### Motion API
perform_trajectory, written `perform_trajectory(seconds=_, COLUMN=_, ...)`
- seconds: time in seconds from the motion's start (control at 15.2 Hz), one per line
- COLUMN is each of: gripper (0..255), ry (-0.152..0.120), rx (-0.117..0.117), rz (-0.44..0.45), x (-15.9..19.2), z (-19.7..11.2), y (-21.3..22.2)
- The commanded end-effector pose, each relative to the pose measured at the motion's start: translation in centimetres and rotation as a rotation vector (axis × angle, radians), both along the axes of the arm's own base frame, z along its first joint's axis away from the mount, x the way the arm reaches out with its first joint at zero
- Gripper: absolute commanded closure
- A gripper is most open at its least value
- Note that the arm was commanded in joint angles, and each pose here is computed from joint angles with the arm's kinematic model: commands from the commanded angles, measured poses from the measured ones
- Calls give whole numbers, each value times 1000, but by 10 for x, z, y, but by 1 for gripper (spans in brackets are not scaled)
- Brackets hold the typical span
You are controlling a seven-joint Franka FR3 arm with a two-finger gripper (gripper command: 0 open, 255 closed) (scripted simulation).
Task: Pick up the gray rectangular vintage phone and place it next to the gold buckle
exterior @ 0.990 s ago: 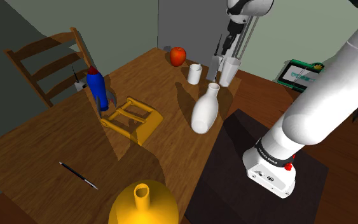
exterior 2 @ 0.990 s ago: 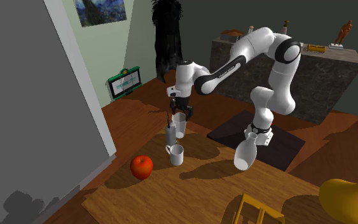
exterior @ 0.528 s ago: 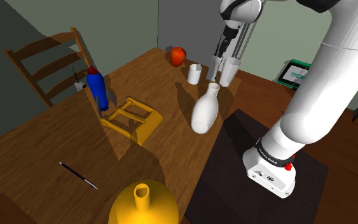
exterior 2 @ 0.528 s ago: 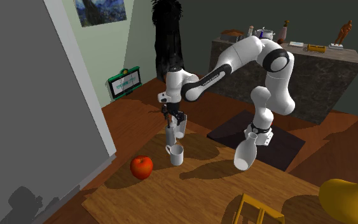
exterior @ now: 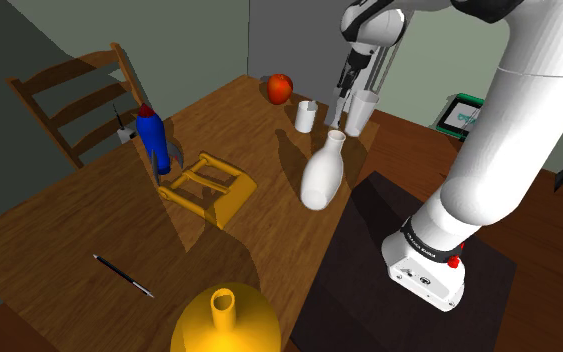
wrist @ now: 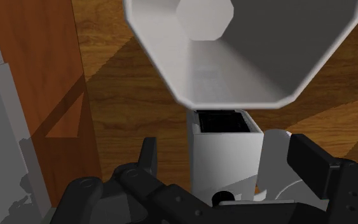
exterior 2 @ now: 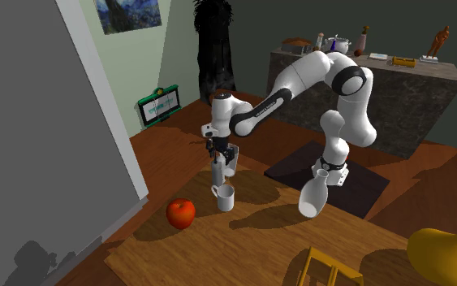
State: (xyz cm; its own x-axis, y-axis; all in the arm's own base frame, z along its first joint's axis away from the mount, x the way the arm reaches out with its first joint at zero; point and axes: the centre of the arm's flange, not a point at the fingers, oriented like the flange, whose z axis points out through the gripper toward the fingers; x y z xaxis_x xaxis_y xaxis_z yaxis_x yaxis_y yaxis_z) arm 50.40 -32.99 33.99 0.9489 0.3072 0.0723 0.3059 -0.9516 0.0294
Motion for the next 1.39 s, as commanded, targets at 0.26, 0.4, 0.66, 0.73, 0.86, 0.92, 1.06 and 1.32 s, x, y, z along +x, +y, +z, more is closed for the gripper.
perform_trajectory(seconds=0.26, gripper=255, ry=0, rx=0, rz=0, x=0, z=-1, y=0)
perform_trajectory(seconds=0.4, gripper=255, ry=0, rx=0, rz=0, x=0, z=-1, y=0)
perform_trajectory(seconds=0.66, gripper=255, ry=0, rx=0, rz=0, x=0, z=-1, y=0)
perform_trajectory(seconds=0.73, gripper=255, ry=0, rx=0, rz=0, x=0, z=-1, y=0)
perform_trajectory(seconds=0.86, gripper=255, ry=0, rx=0, rz=0, x=0, z=-1, y=0)
perform_trajectory(seconds=0.92, gripper=255, ry=0, rx=0, rz=0, x=0, z=5, y=0)
perform_trajectory(seconds=1.06, gripper=255, ry=0, rx=0, rz=0, x=0, z=15, y=0)
perform_trajectory(seconds=1.32, gripper=255, ry=0, rx=0, rz=0, x=0, z=36, y=0)
